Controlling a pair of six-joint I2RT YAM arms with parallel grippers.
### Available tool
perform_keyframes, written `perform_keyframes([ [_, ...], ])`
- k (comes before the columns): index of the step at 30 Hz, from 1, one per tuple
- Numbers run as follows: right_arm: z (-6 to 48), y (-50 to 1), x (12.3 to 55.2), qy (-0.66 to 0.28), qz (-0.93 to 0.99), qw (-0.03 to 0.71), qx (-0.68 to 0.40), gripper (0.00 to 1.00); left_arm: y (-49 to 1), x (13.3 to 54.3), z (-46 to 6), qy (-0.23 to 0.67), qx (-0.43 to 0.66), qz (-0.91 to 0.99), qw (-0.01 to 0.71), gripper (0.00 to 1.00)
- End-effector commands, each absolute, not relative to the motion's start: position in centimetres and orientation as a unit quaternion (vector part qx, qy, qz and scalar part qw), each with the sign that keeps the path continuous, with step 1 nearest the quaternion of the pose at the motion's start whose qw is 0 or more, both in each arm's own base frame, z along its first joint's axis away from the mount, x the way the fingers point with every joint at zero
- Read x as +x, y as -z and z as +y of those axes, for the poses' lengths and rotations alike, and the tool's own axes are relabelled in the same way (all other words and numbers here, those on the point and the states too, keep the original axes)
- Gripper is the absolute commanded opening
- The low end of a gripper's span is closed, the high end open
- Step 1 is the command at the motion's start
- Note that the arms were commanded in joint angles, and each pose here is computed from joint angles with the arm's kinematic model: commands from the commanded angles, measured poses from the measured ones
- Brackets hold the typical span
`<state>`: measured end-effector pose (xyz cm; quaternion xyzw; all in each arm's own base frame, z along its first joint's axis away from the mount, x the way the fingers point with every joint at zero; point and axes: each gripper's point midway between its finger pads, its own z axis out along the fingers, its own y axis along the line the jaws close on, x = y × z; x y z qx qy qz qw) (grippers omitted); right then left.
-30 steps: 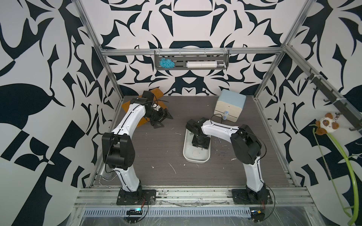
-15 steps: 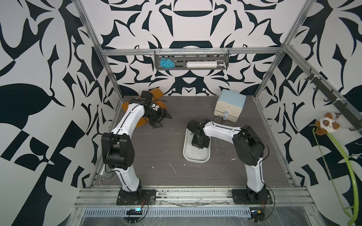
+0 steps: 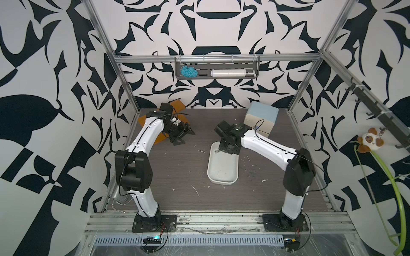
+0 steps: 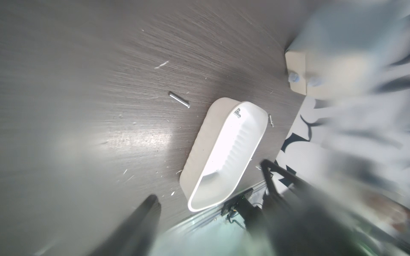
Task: Take out the screws from the storage box
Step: Pick up the screw from the storage box, then place the screw at the center of the board.
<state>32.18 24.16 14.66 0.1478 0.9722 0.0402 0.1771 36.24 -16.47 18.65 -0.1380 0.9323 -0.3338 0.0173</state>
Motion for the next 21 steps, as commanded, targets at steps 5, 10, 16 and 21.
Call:
perform_keyframes([
  [5, 12.0, -12.4, 30.7, -0.004, 0.95, 0.16, 0.268, 0.0, -19.0, 35.8, -16.3, 0.334, -0.135, 0.933, 0.013, 0.8],
  [10, 8.2, -8.4, 30.3, 0.016, 0.947, 0.14, 0.288, 0.0, -18.9, 35.8, -16.4, 0.336, -0.134, 0.932, 0.011, 0.8],
  [16, 6.2, -5.2, 31.7, 0.06, 0.954, 0.122, 0.267, 0.0, -18.8, 35.7, -16.4, 0.337, -0.134, 0.932, 0.007, 0.8],
  [21, 6.4, -5.0, 33.6, 0.072, 0.964, 0.123, 0.225, 0.37, -18.9, 35.7, -16.4, 0.336, -0.134, 0.932, 0.009, 0.8],
])
